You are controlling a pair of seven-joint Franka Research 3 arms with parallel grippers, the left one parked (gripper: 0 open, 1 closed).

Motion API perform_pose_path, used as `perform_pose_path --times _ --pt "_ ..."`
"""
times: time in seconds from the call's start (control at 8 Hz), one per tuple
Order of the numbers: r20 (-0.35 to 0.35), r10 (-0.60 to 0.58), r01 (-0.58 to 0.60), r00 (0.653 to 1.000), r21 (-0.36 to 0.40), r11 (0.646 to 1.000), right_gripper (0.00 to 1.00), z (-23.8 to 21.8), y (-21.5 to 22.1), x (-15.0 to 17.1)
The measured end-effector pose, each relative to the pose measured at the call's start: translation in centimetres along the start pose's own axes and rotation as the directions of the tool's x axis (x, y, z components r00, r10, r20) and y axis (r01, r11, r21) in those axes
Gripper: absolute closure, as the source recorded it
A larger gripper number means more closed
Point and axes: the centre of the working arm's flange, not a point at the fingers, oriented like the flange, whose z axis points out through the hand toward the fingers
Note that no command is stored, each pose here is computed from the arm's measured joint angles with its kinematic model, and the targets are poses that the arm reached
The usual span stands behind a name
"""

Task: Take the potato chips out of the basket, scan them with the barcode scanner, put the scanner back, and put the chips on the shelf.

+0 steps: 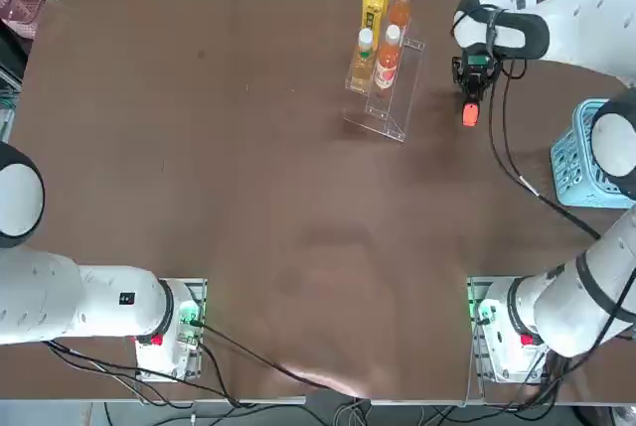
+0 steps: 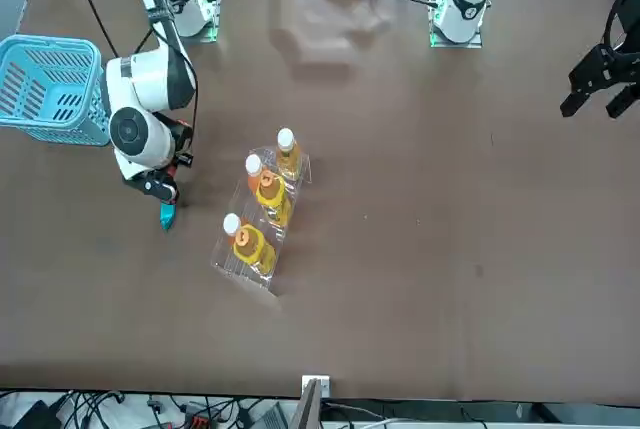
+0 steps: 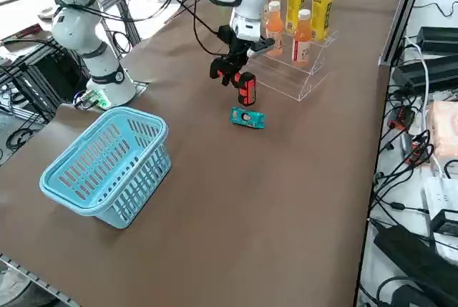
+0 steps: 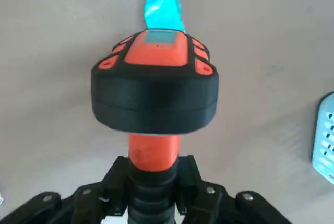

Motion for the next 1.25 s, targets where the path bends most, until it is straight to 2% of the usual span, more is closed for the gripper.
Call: perform_pose_path --times 1.25 --pt "-0.035 -0.035 0.035 0.999 -0.014 0.999 0.59 0.99 -0.06 1.1"
